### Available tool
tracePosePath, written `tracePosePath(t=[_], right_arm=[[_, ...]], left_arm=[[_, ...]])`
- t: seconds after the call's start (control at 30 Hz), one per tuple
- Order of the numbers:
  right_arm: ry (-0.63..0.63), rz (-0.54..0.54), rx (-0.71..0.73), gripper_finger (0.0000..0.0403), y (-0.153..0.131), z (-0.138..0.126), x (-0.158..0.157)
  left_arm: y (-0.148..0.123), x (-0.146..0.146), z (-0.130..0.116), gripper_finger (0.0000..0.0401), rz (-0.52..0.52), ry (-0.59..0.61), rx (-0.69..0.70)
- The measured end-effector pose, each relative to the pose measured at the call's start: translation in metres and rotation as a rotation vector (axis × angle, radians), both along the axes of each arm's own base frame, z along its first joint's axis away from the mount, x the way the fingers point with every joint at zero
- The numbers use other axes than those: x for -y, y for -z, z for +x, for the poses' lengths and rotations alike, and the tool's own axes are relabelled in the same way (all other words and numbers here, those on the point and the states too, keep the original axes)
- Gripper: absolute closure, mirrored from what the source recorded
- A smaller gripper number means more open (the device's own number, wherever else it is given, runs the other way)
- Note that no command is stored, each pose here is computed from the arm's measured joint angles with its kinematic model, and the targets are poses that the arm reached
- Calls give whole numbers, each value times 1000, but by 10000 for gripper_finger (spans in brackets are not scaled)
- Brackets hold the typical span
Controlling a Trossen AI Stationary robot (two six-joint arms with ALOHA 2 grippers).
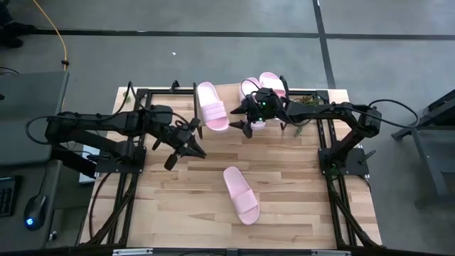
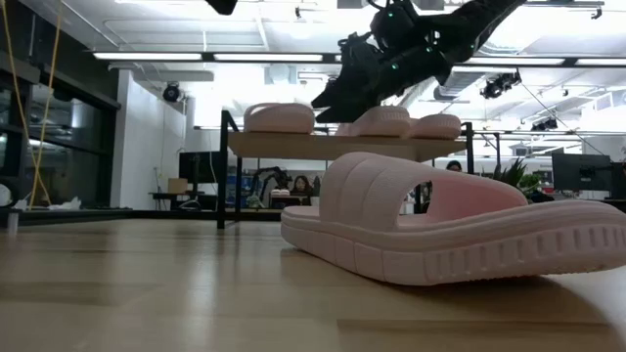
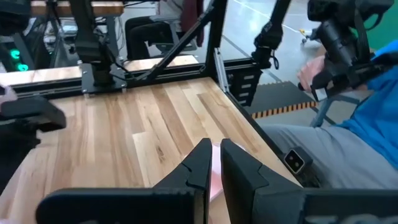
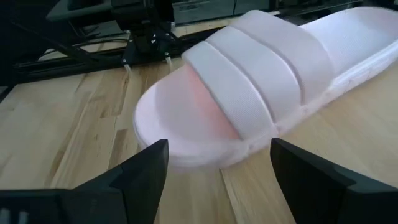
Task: Pick and place slides into the shelf
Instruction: Put the pink slipper on the shelf
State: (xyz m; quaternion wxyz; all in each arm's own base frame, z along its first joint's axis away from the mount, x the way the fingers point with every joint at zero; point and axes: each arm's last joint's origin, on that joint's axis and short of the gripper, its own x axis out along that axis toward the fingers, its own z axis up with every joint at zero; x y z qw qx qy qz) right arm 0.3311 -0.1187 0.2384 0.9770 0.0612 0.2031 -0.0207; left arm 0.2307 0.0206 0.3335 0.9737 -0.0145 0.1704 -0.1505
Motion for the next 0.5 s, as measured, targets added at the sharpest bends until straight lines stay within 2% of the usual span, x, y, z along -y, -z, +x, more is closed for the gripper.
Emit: tracePosePath(t=[0.2, 0.5], right_arm=[[-37, -21, -19, 130, -12, 23, -6], [-72, -32, -115, 130, -12, 67, -1]], left_arm=[[0, 6, 1, 377, 9, 19, 7], [-1, 5, 1, 377, 8, 17, 7]])
